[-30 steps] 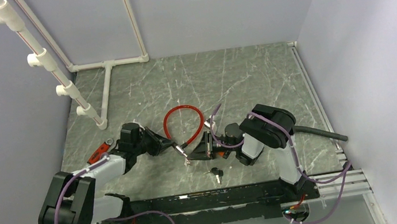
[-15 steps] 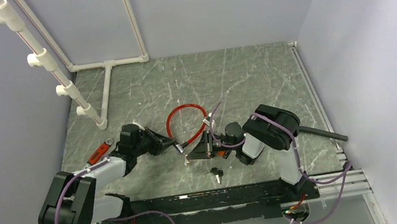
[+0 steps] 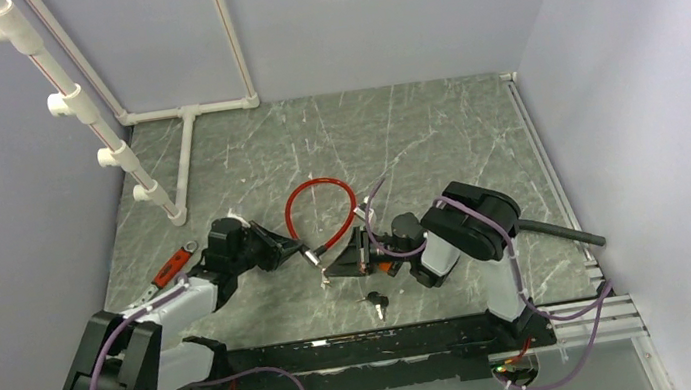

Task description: Unlock with the key

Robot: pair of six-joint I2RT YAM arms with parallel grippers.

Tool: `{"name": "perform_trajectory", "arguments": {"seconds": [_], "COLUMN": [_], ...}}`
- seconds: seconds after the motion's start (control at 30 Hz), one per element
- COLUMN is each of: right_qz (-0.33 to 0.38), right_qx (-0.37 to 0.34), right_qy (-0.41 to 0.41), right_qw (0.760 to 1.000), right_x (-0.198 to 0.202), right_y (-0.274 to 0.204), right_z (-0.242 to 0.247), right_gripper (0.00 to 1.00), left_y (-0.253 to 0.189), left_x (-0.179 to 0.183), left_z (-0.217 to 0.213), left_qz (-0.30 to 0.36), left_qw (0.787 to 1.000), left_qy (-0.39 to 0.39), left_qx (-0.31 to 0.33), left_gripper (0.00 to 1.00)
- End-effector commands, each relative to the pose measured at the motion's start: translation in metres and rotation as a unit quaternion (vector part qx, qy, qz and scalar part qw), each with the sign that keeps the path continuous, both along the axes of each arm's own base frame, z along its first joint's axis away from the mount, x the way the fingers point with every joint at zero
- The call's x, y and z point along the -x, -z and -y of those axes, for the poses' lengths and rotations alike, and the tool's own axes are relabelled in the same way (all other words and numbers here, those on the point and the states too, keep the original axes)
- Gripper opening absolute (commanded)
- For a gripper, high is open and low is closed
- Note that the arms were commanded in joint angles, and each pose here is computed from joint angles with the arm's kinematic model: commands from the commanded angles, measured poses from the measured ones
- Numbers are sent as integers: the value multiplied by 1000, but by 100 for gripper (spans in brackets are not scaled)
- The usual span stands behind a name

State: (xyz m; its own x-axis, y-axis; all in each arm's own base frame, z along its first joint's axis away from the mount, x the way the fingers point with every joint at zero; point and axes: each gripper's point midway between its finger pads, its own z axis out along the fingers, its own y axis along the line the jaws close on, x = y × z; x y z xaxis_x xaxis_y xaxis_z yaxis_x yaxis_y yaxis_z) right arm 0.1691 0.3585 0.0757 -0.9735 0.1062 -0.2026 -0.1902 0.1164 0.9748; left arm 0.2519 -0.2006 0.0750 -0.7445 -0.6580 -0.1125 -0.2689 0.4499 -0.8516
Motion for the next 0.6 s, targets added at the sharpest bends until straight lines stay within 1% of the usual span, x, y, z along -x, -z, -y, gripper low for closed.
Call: {"name": "perform_trajectory", "arguments": {"seconds": [0.0, 0.3, 0.57], "right_qz": [55, 78, 91], "right_qx": [-85, -105, -98], "right_qy": [58, 66, 56], "right_qw": [993, 989, 989], "right_x": [-34, -37, -37], "right_y": [-44, -62, -63], "right_z": [-8, -3, -5], "right_gripper": [0, 0, 0], "left_y": [-25, -36, -40], "left_x": [22, 28, 35], "left_z": [28, 29, 31], "left_qz": [20, 51, 58], "left_qw": [996, 993, 992], "left_qy": [73, 67, 75], "left_qx": [57, 80, 78], "left_gripper": [0, 0, 0]}}
